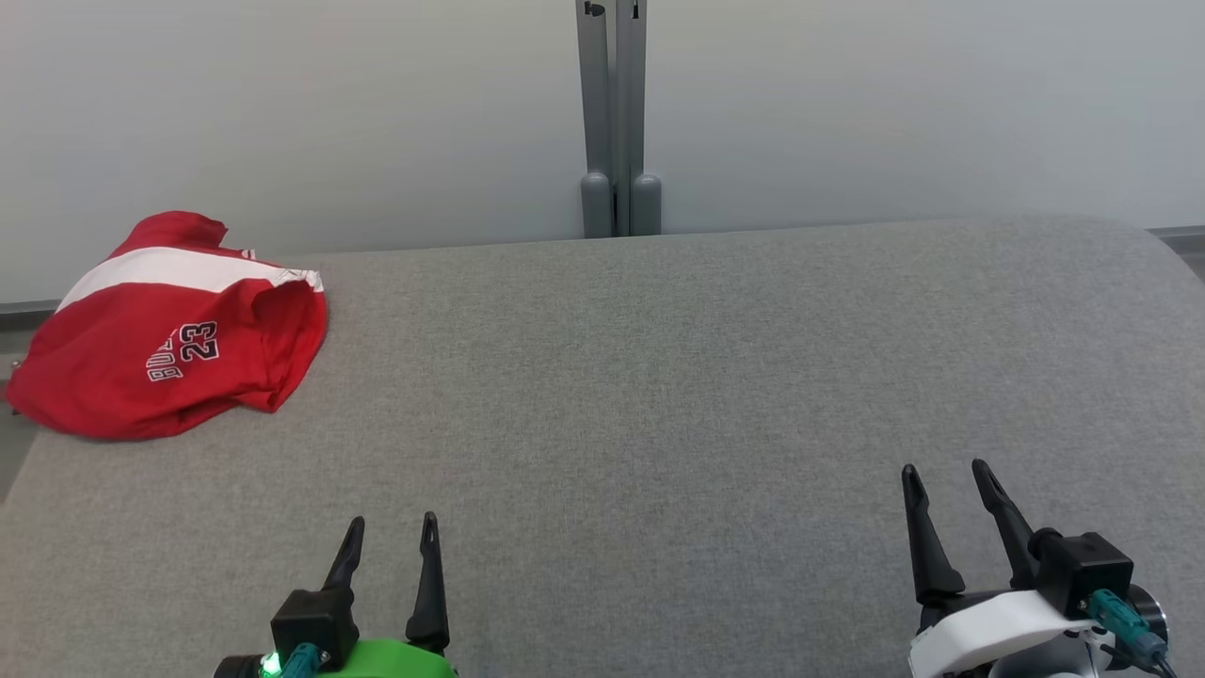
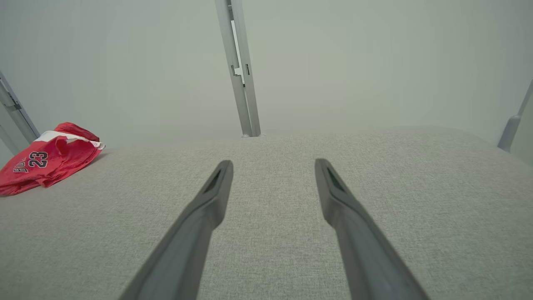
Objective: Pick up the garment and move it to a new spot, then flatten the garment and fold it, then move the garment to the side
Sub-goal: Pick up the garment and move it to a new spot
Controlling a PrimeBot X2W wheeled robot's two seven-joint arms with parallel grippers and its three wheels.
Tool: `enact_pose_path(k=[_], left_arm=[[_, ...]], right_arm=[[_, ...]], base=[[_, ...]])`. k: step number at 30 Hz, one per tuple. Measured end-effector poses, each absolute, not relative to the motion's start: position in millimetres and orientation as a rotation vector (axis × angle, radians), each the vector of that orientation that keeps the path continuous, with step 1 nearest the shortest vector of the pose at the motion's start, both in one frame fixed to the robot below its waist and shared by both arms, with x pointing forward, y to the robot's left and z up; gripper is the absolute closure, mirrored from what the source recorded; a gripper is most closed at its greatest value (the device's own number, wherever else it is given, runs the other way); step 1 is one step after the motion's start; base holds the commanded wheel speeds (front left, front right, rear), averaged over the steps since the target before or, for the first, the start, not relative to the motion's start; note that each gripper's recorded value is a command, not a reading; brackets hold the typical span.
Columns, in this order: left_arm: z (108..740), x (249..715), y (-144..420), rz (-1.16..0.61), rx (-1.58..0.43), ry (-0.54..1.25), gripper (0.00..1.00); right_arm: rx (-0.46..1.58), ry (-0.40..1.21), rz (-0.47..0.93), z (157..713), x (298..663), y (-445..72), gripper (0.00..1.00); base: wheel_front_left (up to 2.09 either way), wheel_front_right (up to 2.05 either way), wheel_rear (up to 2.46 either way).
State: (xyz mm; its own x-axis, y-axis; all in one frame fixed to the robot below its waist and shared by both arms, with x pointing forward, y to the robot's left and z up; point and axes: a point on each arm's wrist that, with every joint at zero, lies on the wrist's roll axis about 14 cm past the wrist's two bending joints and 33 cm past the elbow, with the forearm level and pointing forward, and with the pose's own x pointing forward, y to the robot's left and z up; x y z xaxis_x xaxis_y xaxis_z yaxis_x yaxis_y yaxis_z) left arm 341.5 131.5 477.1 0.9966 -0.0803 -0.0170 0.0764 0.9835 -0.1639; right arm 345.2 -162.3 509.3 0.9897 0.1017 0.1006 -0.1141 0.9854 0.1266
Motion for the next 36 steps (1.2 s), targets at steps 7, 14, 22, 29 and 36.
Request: enact_pose_path(k=[7,14,22,29,36], left_arm=[[477,335,147,-0.029,-0.167,0.017,0.0],[480,320,185,0.092,-0.162,-0.004,0.0],[477,288,236,0.264,-0.155,-0.015,0.0],[479,257,274,0.407,-0.158,-0.034,0.0],[473,242,286,0.473,-0.151,-0.014,0.0]], right_arm=[[0.129,-0.096,0.149,512,354,-150,0.0],[0.139,-0.093,0.265,514,368,-111,0.0],[0.153,-0.08,0.428,516,382,-54,0.0],[0.155,-0.079,0.566,520,388,-4,0.0],[0.159,-0.05,0.644,511,390,24,0.0]], base=[[0.0,0.0,0.0],[0.0,0.0,0.0],[0.0,0.0,0.0],[0.0,0.0,0.0],[0.0,0.0,0.0]])
